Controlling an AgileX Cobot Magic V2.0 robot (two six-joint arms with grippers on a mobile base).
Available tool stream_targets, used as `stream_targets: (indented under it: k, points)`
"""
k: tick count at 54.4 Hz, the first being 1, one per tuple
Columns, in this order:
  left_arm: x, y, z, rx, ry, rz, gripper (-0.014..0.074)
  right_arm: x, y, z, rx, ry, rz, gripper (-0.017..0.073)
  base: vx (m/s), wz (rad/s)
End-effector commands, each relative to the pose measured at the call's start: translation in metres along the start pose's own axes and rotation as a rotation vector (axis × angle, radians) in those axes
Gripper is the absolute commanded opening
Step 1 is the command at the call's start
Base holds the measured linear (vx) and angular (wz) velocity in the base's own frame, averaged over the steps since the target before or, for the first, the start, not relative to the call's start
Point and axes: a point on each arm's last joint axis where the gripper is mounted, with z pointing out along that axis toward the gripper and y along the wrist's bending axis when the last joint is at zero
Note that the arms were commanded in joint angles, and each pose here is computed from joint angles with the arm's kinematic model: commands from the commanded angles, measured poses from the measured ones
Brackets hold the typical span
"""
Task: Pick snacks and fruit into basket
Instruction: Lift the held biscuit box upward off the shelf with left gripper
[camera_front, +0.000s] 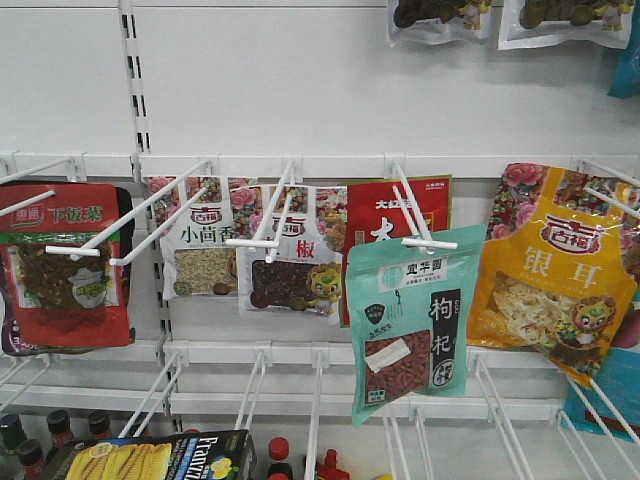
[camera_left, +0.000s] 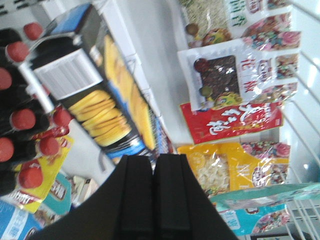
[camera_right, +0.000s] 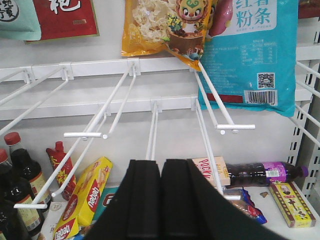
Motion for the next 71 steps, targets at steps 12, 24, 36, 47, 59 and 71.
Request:
stream_targets:
  k: [12,24,36,47,59,71]
  points:
    - [0.001,-0.011,0.004,0.208,-0.008,-0.026,0.0155,-0.005,0.0,0.001,-0.002,-0.06,-0.014,-0.0008,0.0,0.0]
    - [0.004,-0.007,0.014,0.213,0.017,-0.099,0.0457,-0.005,0.0,0.001,-0.002,-0.06,-0.014,-0.0008,0.0,0.0]
    - [0.006,0.001,0.022,0.175,0.046,-0.208,0.0609,-0.005,0.0,0.001,-0.002,-0.06,-0.014,-0.0008,0.0,0.0]
    - [0.008,0.004,0.029,0.18,0.049,-0.213,0.0604,-0.005,0.0,0.001,-0.002,-0.06,-0.014,-0.0008,0.0,0.0]
    - [0.008,0.006,0.035,0.226,0.047,-0.222,0.0604,-0.005,0.0,0.001,-0.002,-0.06,-0.014,-0.0008,0.0,0.0]
    - [0.009,0.011,0.041,0.229,0.049,-0.227,0.0604,-0.005,0.0,0.001,-0.002,-0.06,-0.014,-0.0008,0.0,0.0]
